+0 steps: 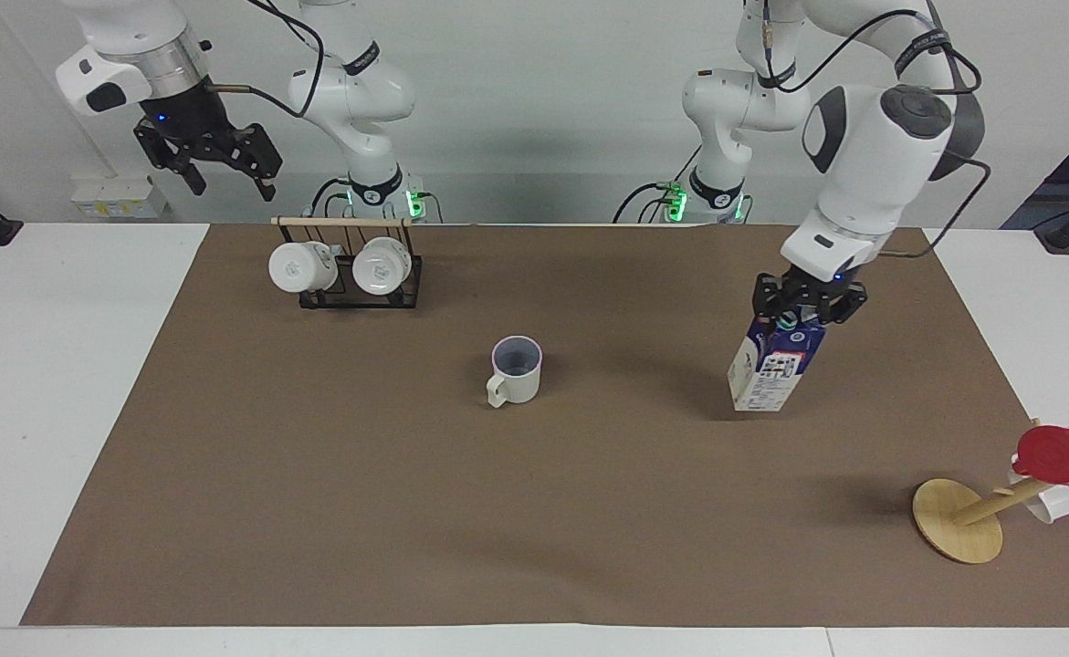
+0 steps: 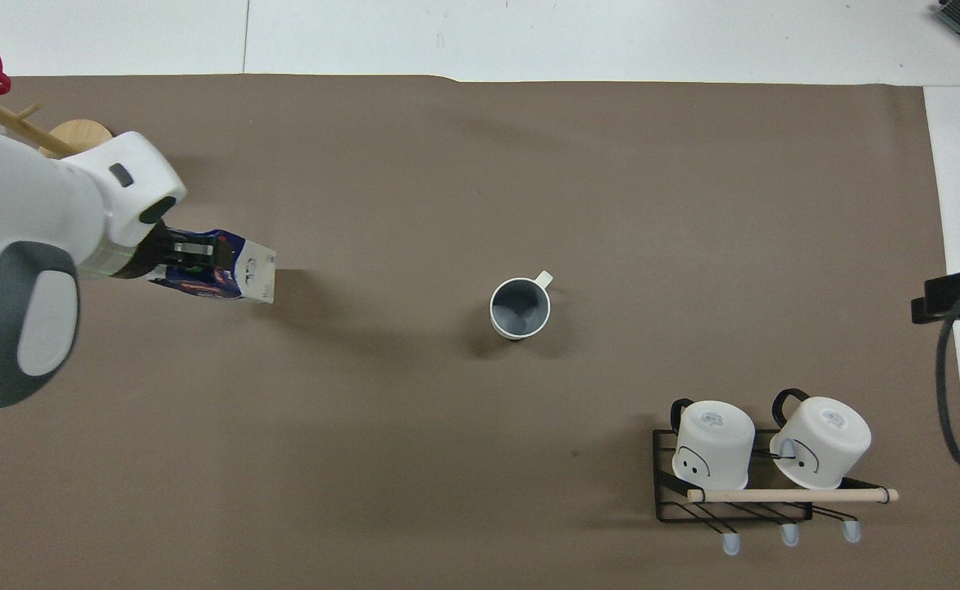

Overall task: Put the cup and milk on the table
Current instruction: 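Carry the milk carton beside the white mug with the left gripper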

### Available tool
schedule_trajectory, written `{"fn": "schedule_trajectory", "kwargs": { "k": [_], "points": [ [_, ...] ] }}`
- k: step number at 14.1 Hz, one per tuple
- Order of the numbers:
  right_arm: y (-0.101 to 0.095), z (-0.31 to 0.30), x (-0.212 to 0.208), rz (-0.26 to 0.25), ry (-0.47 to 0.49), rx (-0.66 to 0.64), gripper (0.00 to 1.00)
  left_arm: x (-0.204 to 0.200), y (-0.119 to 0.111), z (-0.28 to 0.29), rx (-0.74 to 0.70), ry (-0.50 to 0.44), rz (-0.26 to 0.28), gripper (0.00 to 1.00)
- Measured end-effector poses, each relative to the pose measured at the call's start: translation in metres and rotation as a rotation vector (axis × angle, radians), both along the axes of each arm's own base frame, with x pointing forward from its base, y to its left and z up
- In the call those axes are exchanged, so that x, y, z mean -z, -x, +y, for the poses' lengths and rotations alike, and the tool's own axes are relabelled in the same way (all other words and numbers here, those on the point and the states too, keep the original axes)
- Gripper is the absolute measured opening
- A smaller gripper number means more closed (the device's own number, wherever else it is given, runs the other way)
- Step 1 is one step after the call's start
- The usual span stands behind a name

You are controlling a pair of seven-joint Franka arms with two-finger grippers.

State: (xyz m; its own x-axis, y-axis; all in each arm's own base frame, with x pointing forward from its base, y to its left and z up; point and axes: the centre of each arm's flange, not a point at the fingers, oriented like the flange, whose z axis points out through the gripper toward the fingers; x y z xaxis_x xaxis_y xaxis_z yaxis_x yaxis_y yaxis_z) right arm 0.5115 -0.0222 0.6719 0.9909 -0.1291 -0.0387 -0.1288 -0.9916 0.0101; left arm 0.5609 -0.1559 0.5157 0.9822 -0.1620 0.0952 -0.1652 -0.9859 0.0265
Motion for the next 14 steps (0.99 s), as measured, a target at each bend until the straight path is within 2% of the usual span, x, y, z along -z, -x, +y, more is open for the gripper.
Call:
{"fn": "schedule_trajectory", "kwargs": {
  "k": [5,11,14],
  "points": [
    [0.001,0.0,0.003,-0.002,0.002,-0.001,1.0,0.002,0.038,-0.11,-0.025,0.028,-0.008,0.59],
    [0.001,0.0,0.002,-0.003,0.002,-0.001,1.0,0.047,0.056,-0.193,-0.015,0.049,-0.019,0.61],
    [0.001,0.0,0.002,-0.004,0.002,-0.001,1.0,0.062,0.063,-0.217,-0.005,0.067,-0.023,0.63]
  ]
}}
